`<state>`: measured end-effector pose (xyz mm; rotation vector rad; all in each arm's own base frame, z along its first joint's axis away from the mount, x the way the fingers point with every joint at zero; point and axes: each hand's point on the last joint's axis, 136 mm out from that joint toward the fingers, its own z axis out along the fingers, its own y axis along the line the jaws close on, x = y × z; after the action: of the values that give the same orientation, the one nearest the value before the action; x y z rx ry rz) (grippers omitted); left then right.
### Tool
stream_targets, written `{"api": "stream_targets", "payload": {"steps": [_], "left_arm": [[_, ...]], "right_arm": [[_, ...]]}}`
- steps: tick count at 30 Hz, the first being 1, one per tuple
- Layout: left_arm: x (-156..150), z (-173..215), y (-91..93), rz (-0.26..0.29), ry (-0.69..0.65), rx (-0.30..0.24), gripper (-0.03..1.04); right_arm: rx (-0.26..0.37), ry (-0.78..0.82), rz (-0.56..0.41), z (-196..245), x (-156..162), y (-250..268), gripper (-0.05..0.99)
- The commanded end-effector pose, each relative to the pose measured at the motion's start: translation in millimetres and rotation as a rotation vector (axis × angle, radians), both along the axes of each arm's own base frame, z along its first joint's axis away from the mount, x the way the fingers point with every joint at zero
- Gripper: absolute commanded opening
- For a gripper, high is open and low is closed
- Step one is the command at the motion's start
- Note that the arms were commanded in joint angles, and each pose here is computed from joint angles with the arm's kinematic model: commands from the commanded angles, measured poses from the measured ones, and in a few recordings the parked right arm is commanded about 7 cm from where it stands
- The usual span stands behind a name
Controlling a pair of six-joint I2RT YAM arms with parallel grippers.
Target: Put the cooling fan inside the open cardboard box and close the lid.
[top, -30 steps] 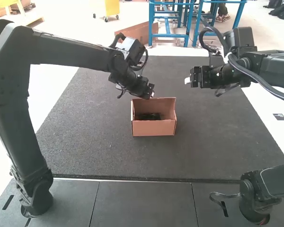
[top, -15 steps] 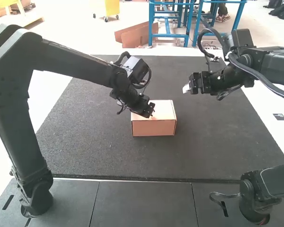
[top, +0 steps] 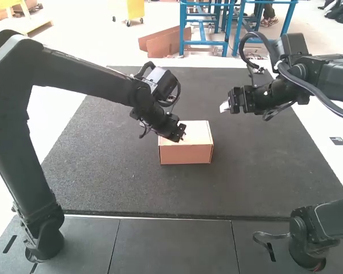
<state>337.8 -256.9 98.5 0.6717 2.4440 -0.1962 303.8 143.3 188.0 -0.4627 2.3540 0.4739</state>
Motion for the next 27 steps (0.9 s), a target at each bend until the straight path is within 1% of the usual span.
{"api": "stream_targets", "payload": {"steps": [1, 3, 6, 8, 13, 16, 20, 22, 24, 25, 27], "left_arm": [[34.3, 79.3, 2.5, 0.018, -0.164, -0.099, 0.97], [50.5, 104.5, 12.6, 0.053, -0.208, -0.126, 0.97], [63.0, 129.6, 23.8, 0.077, -0.238, -0.163, 0.97], [67.1, 141.6, 31.7, 0.089, -0.250, -0.187, 0.97], [72.3, 167.8, 51.0, 0.113, -0.303, -0.256, 0.97], [69.8, 180.1, 54.8, 0.117, -0.347, -0.299, 0.97], [59.4, 182.6, 61.1, 0.148, -0.371, -0.342, 0.97], [51.9, 182.7, 67.2, 0.158, -0.389, -0.348, 0.97], [44.9, 186.9, 73.4, 0.165, -0.433, -0.356, 0.97], [40.6, 192.3, 75.5, 0.159, -0.463, -0.369, 0.97], [31.5, 209.4, 81.4, 0.157, -0.541, -0.408, 0.97]], "right_arm": [[0.025, -0.065, 0.006, 24.9, 3.7, -0.3, 0.90], [0.028, -0.075, 0.004, 27.7, 3.2, -0.7, 0.90], [0.032, -0.101, -0.024, 33.9, 7.7, -3.4, 0.91], [0.034, -0.122, -0.032, 39.0, 10.4, -4.2, 0.90], [0.020, -0.211, -0.089, 57.5, 19.6, -14.0, 0.90], [0.031, -0.281, -0.109, 74.7, 22.6, -18.4, 0.90], [0.032, -0.391, -0.143, 95.2, 24.8, -25.9, 0.91], [0.028, -0.427, -0.163, 101.3, 23.3, -31.0, 0.91], [0.023, -0.436, -0.172, 100.1, 19.4, -34.8, 0.91], [0.016, -0.446, -0.183, 100.6, 18.3, -37.9, 0.91], [0.023, -0.474, -0.195, 104.5, 15.4, -41.9, 0.91]]}}
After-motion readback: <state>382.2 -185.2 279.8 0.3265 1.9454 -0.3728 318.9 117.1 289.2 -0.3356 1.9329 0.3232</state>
